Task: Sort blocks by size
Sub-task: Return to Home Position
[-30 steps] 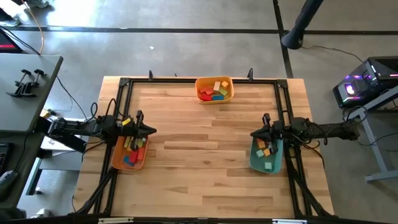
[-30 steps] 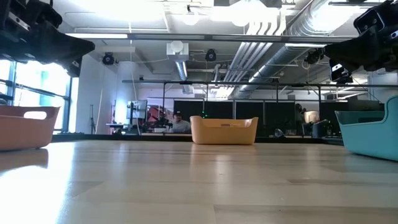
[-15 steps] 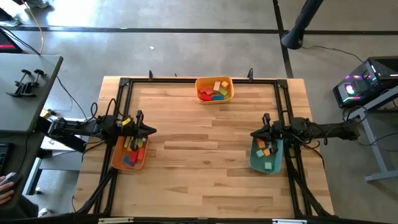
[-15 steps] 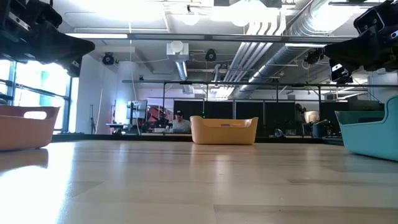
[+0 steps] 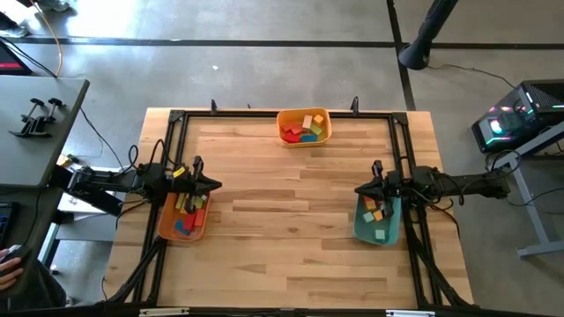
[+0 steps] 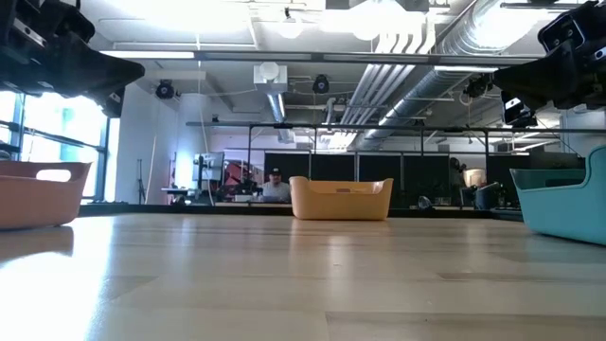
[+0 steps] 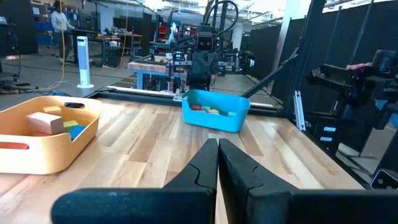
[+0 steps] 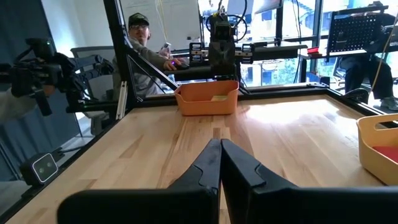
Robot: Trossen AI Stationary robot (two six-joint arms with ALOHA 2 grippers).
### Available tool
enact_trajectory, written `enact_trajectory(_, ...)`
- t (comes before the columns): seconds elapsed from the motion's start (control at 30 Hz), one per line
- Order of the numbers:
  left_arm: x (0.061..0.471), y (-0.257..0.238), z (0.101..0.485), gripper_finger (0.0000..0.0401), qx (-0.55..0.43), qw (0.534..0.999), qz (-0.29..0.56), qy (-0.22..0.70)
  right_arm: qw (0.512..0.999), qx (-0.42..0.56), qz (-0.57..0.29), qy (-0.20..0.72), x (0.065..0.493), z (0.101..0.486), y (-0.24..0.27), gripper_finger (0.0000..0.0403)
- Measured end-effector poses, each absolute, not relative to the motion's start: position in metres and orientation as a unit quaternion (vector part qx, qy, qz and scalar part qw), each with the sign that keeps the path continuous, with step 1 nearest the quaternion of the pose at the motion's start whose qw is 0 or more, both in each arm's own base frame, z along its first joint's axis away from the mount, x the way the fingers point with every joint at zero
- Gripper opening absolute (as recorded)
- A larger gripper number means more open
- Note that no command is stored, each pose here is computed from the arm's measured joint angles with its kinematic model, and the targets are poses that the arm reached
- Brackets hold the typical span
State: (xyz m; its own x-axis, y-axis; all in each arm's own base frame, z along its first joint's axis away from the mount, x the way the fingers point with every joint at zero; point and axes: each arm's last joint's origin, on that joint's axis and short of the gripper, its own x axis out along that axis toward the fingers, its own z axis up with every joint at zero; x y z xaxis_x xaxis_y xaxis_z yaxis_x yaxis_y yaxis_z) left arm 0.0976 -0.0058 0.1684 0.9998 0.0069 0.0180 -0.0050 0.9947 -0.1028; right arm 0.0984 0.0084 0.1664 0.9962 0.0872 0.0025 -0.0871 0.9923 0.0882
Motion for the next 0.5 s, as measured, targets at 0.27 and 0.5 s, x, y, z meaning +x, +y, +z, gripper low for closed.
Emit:
enact_trajectory(0.27,0.0976,-0.0058,0.1684,0.0000,-0.051,0.999,0.001,-0.009,0.998,0.044,0.043,0.001,0.0984,0.1663,0.0084,0.0000)
enact_trajectory(0.5,0.0976,-0.0055,0.1684,0.0000,-0.051,0.999,0.002,-0.009,0.999,0.044,0.012,-0.001,0.0988,0.1663,0.0022,0.0000)
